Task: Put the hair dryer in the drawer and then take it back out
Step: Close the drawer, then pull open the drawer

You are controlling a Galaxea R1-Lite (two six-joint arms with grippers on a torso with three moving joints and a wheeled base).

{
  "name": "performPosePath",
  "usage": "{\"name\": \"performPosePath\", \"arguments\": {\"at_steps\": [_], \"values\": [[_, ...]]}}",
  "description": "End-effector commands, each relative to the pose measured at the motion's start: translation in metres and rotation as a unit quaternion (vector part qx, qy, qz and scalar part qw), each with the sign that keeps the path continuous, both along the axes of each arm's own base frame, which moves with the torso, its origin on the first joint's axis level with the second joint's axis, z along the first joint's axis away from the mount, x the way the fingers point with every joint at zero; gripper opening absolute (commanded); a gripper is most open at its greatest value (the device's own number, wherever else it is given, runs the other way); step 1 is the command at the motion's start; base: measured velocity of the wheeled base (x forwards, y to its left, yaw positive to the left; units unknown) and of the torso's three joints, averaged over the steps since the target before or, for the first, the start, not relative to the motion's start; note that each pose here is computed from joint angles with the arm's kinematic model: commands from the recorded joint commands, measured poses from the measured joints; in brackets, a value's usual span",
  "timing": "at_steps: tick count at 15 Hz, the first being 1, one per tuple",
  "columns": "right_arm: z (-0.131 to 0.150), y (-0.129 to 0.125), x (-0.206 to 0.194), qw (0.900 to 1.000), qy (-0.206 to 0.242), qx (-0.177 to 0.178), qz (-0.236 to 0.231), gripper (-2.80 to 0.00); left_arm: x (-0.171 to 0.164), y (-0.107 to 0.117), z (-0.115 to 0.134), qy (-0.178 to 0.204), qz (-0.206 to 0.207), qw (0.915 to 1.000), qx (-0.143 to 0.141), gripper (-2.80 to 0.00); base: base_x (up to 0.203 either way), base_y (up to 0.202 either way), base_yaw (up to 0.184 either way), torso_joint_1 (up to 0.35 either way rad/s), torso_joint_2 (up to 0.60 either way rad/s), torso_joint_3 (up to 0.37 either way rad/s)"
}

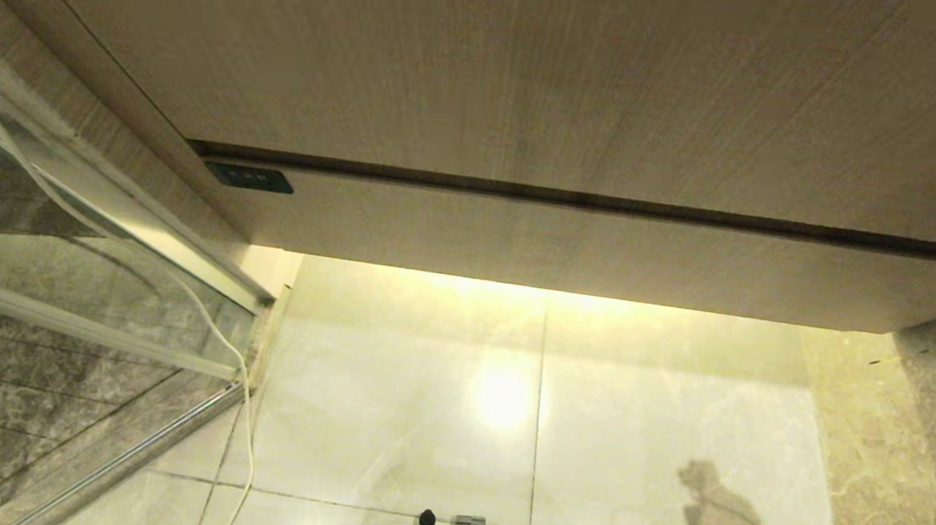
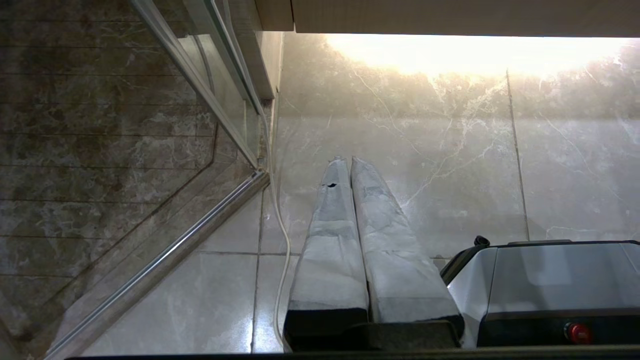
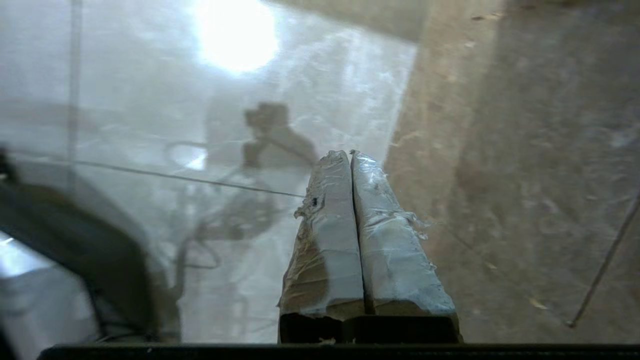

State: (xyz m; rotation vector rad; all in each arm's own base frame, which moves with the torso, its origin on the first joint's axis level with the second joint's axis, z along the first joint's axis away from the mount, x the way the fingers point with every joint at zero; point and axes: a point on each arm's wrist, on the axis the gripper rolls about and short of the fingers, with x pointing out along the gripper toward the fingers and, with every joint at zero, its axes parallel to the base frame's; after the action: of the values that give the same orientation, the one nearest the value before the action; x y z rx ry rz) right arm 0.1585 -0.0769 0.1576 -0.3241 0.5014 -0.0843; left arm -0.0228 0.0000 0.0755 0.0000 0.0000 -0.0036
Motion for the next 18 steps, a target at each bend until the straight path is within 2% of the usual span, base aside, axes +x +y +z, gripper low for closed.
{"name": "performPosePath", "arguments": {"at_steps": [1, 3, 6, 11, 13, 16, 18], "values": [[0.017, 0.022, -0.030, 0.998, -0.052, -0.015, 0.023, -2.80, 0.000, 0.000, 0.000, 0.001, 0.000, 1.0000, 0.000, -2.80, 0.000, 0.000, 0.000, 0.000, 0.00, 0.000], [0.024, 0.043, -0.048, 0.994, -0.088, 0.008, 0.057, -2.80, 0.000, 0.000, 0.000, 0.001, 0.000, 1.0000, 0.000, -2.80, 0.000, 0.000, 0.000, 0.000, 0.00, 0.000], [0.021, 0.072, -0.096, 0.980, -0.152, 0.045, 0.121, -2.80, 0.000, 0.000, 0.000, 0.001, 0.000, 1.0000, 0.000, -2.80, 0.000, 0.000, 0.000, 0.000, 0.00, 0.000], [-0.039, 0.082, -0.177, 0.947, -0.271, 0.063, 0.158, -2.80, 0.000, 0.000, 0.000, 0.001, 0.000, 1.0000, 0.000, -2.80, 0.000, 0.000, 0.000, 0.000, 0.00, 0.000], [-0.061, 0.079, -0.187, 0.937, -0.284, 0.096, 0.177, -2.80, 0.000, 0.000, 0.000, 0.001, 0.000, 1.0000, 0.000, -2.80, 0.000, 0.000, 0.000, 0.000, 0.00, 0.000], [-0.081, 0.074, -0.186, 0.950, -0.244, 0.127, 0.145, -2.80, 0.000, 0.000, 0.000, 0.001, 0.000, 1.0000, 0.000, -2.80, 0.000, 0.000, 0.000, 0.000, 0.00, 0.000], [-0.083, 0.074, -0.185, 0.950, -0.242, 0.138, 0.140, -2.80, 0.000, 0.000, 0.000, 0.001, 0.000, 1.0000, 0.000, -2.80, 0.000, 0.000, 0.000, 0.000, 0.00, 0.000]]}}
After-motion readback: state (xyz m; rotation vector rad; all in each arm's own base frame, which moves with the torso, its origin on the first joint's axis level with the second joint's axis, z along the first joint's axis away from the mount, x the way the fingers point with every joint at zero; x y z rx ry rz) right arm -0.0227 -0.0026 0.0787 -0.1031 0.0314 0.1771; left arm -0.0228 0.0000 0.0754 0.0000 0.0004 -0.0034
